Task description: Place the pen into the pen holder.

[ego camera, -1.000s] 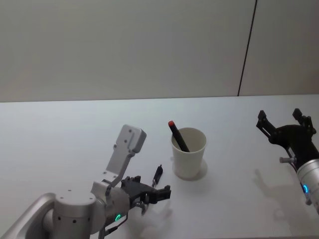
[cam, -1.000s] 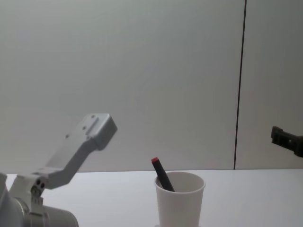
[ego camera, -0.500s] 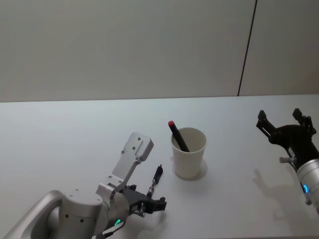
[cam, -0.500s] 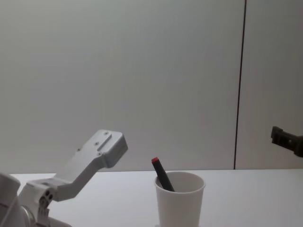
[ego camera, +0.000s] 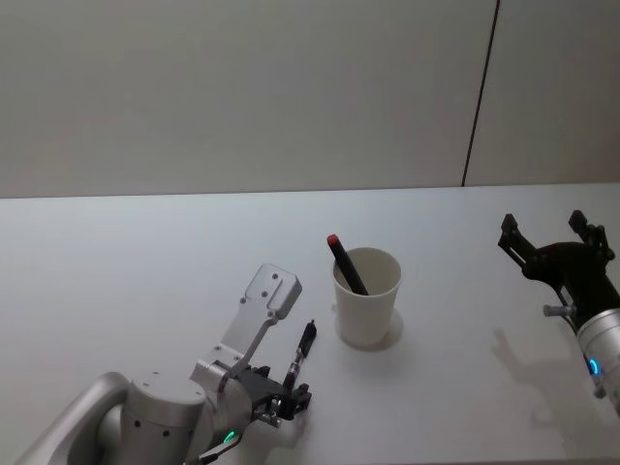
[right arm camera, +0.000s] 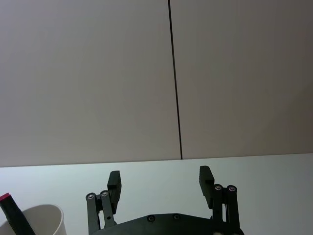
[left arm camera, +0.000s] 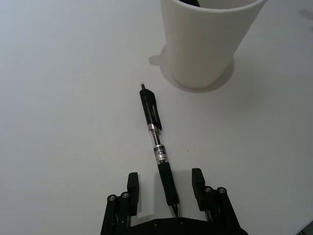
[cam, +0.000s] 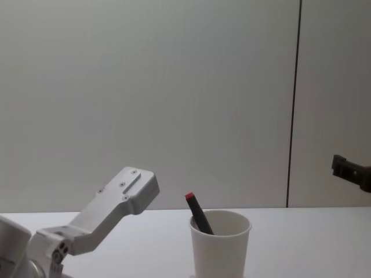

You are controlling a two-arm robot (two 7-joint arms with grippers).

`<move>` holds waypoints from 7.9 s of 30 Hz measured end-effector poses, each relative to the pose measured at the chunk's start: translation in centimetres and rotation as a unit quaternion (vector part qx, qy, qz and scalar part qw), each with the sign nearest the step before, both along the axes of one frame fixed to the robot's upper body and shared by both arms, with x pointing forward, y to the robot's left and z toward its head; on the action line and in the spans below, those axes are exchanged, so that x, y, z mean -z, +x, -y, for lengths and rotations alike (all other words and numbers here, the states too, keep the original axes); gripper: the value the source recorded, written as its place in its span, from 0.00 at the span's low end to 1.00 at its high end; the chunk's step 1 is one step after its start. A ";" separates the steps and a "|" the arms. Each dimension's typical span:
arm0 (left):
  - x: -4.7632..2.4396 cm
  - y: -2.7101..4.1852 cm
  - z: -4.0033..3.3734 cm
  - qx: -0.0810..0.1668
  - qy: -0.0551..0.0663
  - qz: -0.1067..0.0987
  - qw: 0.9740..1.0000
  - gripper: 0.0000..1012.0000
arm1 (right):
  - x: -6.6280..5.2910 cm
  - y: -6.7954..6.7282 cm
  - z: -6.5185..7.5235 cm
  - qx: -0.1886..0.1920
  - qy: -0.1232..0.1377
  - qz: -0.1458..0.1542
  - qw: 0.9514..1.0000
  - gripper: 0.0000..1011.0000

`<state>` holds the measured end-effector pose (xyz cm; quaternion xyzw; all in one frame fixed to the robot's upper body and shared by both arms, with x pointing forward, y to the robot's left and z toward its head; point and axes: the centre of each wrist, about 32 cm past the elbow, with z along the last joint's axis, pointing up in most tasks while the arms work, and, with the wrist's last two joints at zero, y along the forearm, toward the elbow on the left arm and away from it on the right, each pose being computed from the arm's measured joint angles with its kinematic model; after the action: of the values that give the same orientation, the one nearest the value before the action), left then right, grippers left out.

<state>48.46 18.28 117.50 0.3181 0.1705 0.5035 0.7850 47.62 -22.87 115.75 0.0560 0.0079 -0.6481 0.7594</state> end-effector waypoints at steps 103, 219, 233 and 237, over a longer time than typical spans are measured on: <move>-2.16 -0.85 -1.26 0.056 -0.034 0.443 0.894 0.12 | 0.0 0.0 0.0 0.000 0.000 0.000 1.000 0.99; -1.07 3.22 -0.43 0.189 -0.129 0.515 0.826 0.12 | -9.2 5.0 -1.5 -0.337 0.195 0.042 0.920 0.85; -1.07 3.21 -0.43 0.189 -0.129 0.515 0.826 0.12 | -9.1 5.5 -1.8 -0.340 0.188 0.039 0.920 0.43; -1.07 3.21 -0.43 0.189 -0.129 0.515 0.826 0.12 | -9.0 5.7 -1.8 -0.341 0.188 0.041 0.920 0.31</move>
<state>51.67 18.71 118.58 -0.0651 -0.2586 0.4092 0.8726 53.28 -21.05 124.79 0.2176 0.1170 -0.3337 0.9097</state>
